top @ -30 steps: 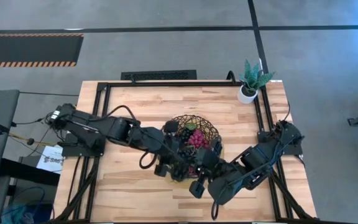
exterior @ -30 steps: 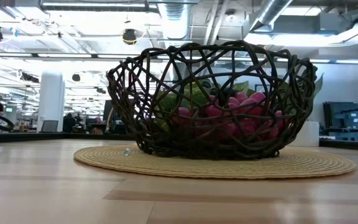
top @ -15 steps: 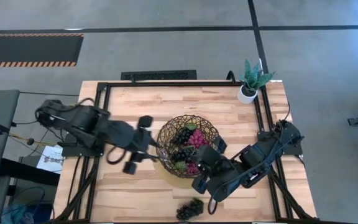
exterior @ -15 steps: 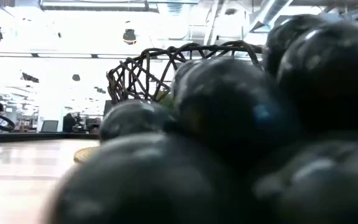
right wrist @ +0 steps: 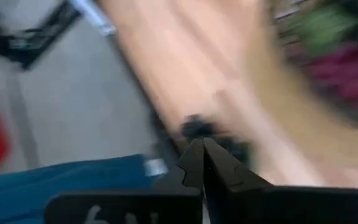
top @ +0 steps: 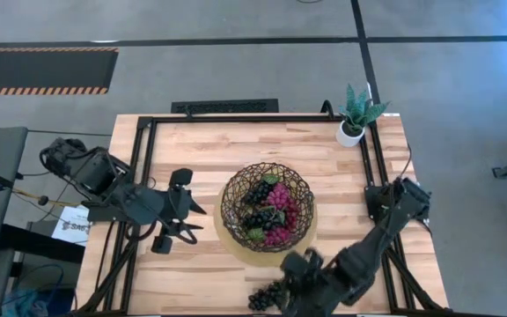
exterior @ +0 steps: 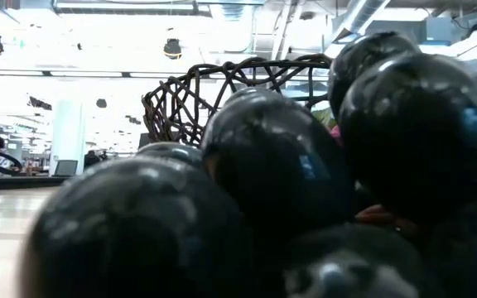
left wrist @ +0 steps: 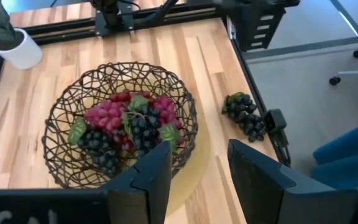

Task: Build produce basket
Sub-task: Put the black grapes into the black wire basket

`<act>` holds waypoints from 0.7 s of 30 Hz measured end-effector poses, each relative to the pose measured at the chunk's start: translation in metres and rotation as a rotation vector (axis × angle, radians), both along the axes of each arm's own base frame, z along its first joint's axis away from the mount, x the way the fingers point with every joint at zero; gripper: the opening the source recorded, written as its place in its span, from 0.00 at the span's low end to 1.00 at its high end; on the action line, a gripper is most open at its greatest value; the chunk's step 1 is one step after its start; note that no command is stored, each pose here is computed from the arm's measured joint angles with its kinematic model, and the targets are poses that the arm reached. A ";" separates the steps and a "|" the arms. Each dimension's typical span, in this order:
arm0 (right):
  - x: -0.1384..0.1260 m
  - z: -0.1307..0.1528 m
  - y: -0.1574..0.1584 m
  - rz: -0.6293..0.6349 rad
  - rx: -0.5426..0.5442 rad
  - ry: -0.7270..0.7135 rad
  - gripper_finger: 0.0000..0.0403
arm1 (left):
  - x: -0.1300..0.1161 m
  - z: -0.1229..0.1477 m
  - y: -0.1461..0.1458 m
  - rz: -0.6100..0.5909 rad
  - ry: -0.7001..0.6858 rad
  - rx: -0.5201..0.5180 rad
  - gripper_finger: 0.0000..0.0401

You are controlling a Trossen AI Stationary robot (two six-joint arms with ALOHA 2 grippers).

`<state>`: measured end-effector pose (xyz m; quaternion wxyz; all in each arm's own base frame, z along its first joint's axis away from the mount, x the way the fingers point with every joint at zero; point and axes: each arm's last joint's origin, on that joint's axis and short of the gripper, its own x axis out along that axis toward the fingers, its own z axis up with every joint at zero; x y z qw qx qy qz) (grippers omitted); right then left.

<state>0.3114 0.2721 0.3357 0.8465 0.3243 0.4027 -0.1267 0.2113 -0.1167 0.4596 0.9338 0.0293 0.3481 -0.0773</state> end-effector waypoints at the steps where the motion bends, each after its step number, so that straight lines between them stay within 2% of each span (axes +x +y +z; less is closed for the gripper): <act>1: 0.002 -0.006 0.006 0.014 0.034 -0.023 0.06 | 0.000 0.000 0.000 0.005 0.001 -0.006 0.36; 4: 0.007 -0.019 0.015 0.044 0.141 -0.045 0.10 | 0.000 0.000 -0.002 0.027 0.006 -0.034 0.36; 7: 0.008 -0.030 0.016 0.061 0.200 0.007 0.15 | -0.001 0.000 -0.003 0.044 0.006 -0.048 0.36; 16: 0.002 -0.061 0.014 0.110 0.198 0.142 0.25 | -0.004 0.000 -0.008 0.068 -0.005 -0.054 0.36; 21: 0.003 -0.081 0.010 0.099 0.183 0.160 0.30 | -0.005 0.000 -0.009 0.098 -0.022 -0.036 0.36</act>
